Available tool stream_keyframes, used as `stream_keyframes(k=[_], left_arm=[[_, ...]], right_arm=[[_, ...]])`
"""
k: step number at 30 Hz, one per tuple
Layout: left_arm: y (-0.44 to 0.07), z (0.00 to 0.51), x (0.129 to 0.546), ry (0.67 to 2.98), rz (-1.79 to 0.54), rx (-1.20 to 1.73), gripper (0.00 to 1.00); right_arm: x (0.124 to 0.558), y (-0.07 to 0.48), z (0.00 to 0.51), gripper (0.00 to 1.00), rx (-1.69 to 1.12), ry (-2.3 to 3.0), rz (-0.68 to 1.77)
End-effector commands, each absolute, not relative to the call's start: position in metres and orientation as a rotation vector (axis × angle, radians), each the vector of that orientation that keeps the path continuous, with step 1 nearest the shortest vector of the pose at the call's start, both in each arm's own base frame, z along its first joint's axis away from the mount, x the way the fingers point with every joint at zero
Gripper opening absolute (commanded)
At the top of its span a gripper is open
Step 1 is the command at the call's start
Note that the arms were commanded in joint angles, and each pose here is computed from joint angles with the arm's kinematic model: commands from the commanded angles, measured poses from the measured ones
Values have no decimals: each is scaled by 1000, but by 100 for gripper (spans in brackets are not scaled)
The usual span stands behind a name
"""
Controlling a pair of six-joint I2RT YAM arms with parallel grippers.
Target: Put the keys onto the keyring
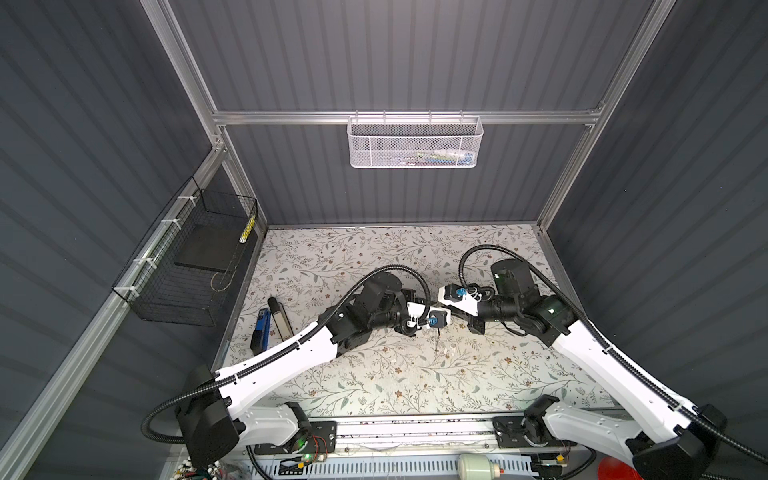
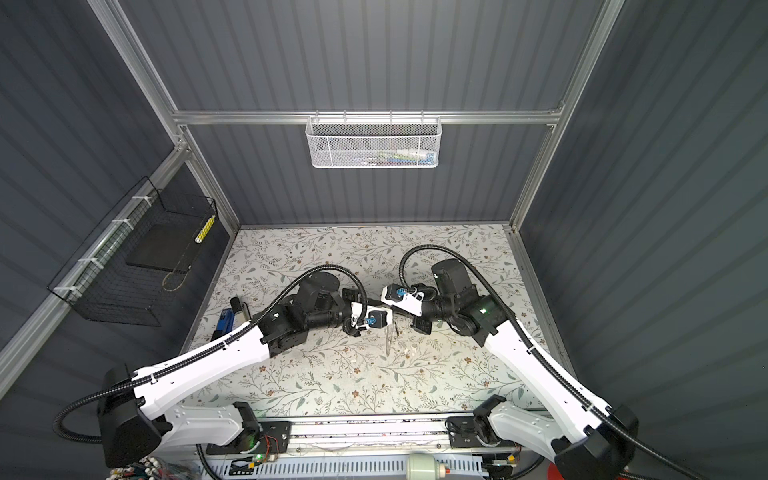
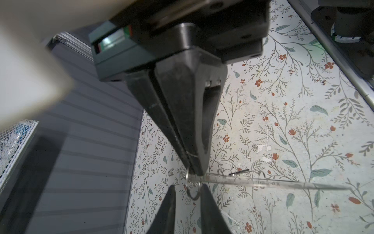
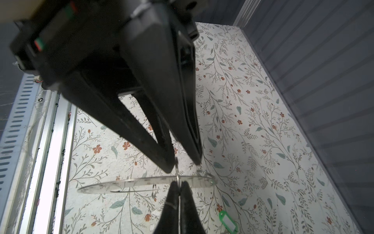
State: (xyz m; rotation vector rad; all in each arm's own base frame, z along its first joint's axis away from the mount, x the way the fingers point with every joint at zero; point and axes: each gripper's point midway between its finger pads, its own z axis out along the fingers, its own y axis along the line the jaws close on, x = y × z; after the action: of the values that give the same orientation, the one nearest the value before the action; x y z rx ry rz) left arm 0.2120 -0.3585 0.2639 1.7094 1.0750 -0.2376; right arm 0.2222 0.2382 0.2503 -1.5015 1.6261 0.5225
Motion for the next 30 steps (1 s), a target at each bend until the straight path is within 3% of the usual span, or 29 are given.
stream_keyframes(k=[1,9,25,30], left_arm=[[-362,274,211,1067,-246,1704,23],[-368,279,213,1089,-276,1681,21],[-373,267,220,1157,-280,1716,0],[-373,269,220,1172,-298,1684,0]], right_arm=[[224,238,260,2,-1477,1651,538],[225,237,258,3,-1476,1663,530],[224,239,270,5,-1440,1638,550],[230,233,271,18,-1401,1637,503]])
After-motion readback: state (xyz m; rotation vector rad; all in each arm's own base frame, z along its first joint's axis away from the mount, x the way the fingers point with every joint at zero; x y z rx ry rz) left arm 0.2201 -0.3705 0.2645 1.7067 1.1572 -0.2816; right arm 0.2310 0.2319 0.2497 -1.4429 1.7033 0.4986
